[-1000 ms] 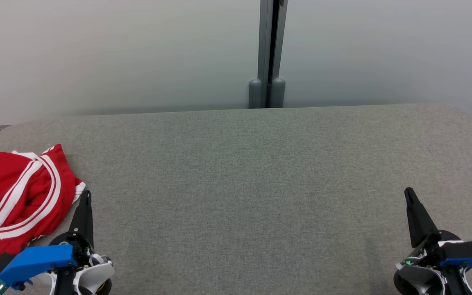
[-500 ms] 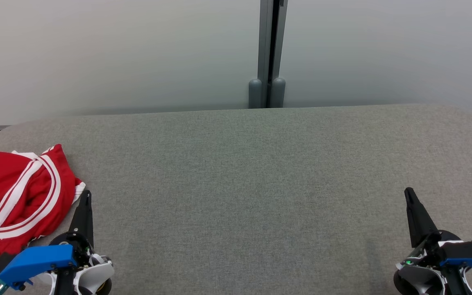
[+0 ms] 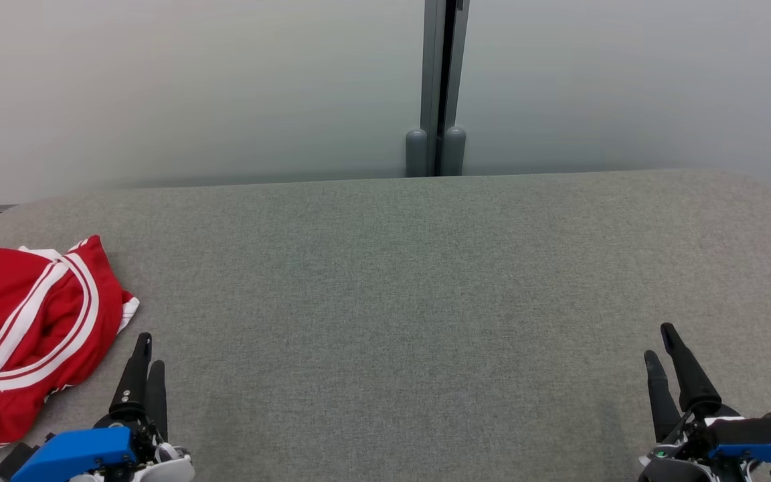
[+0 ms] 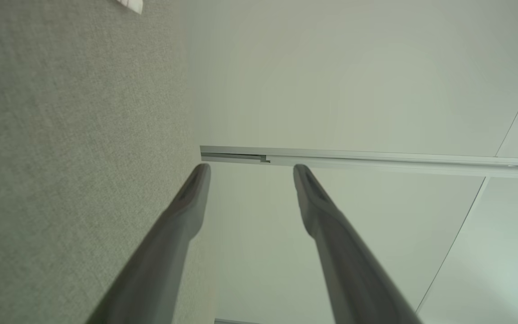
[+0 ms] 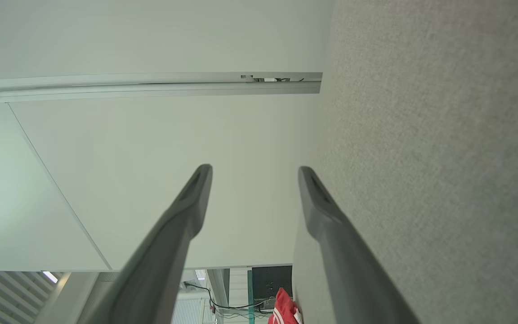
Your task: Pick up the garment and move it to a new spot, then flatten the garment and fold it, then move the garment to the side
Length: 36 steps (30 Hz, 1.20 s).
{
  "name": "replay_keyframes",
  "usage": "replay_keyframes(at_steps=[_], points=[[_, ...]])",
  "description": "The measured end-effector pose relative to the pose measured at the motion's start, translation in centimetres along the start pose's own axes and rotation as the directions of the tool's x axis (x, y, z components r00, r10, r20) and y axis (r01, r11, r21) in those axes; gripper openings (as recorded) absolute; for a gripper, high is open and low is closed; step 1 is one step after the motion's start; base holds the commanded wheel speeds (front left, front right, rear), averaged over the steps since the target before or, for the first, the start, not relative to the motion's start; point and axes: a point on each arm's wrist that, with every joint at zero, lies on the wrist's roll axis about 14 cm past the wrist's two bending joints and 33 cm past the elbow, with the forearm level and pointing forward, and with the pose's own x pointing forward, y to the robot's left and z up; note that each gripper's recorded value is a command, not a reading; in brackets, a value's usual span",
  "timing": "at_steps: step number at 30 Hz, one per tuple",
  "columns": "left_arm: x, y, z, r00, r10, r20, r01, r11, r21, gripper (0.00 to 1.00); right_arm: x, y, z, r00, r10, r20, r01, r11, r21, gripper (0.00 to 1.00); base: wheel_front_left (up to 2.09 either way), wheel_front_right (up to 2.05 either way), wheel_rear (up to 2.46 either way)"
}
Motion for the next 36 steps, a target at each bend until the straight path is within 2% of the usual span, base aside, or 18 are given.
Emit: replay_keyframes(at_steps=[8,20,26,36], points=[[0.1,-0.1,-0.4,1.000,0.002,0.005,-0.002,0.999,0.048,1.00,0.0,0.3,-0.1,1.000,0.007,0.014,-0.007,1.000,-0.029,1.00,0.00,0.00,0.00],[-0.1,0.1,-1.1,1.000,0.028,0.004,-0.028,0.963,0.269,1.00,0.0,0.3,-0.1,1.000,0.005,0.031,0.003,0.969,-0.249,1.00,0.00,0.00,0.00],[-0.3,0.4,-1.4,0.999,0.043,0.003,-0.041,0.916,0.399,1.00,0.0,0.7,-0.3,0.999,0.020,0.028,-0.008,0.930,-0.367,1.00,0.00,0.00,0.00],[-0.7,0.4,-1.7,0.999,0.040,0.001,-0.033,0.809,0.586,1.00,-0.3,0.6,-0.1,0.999,0.024,0.037,0.001,0.833,-0.554,1.00,0.00,0.00,0.00]])
